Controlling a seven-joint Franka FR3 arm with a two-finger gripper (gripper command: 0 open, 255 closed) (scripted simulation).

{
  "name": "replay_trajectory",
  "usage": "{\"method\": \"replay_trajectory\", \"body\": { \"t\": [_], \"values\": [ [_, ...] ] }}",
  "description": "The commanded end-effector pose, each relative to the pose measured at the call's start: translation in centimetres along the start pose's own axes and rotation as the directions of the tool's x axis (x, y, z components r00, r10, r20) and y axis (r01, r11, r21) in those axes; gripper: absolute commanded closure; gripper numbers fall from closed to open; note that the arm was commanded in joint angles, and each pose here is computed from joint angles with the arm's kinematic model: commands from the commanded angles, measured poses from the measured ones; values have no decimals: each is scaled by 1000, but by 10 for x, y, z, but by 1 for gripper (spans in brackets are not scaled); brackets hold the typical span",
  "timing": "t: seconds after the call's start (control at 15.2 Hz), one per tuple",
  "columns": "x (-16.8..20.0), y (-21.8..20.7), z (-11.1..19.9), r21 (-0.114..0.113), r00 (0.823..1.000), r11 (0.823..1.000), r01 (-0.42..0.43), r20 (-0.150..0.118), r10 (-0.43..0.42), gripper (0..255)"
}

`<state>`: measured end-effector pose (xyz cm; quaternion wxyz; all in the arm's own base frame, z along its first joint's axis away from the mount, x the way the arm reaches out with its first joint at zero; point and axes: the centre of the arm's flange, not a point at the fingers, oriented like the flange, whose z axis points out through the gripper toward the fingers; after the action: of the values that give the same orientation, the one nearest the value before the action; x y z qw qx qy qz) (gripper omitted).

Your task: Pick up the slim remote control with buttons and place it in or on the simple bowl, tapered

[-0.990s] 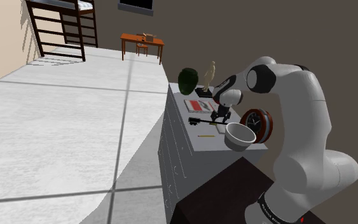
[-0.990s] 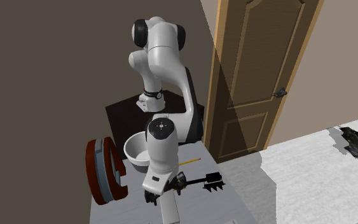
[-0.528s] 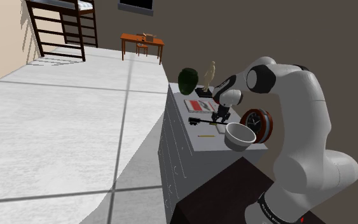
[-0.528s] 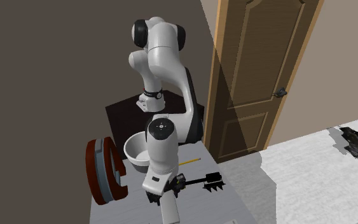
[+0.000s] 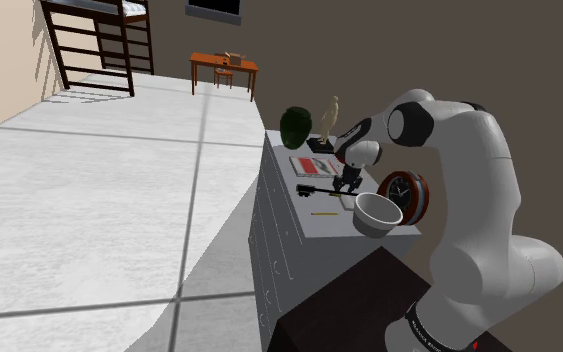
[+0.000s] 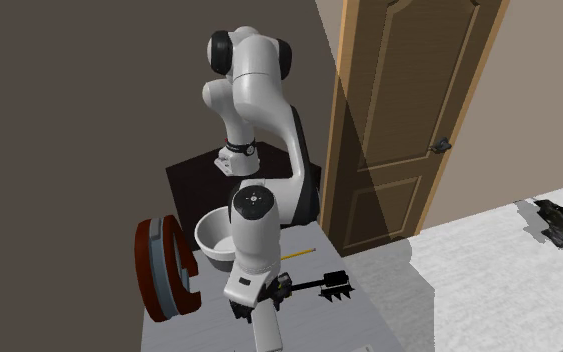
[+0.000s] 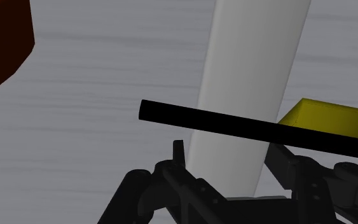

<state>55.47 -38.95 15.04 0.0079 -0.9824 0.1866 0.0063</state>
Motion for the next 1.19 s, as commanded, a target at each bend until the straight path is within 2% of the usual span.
{"method": "replay_trajectory", "body": {
  "t": [0.0, 1.12],
  "values": [
    [0, 0, -5, 0, 1000, 1000, 0, 0, 0, 255],
    [-2, -1, -95, 0, 1000, 1000, 0, 0, 0, 255]
  ]
}}
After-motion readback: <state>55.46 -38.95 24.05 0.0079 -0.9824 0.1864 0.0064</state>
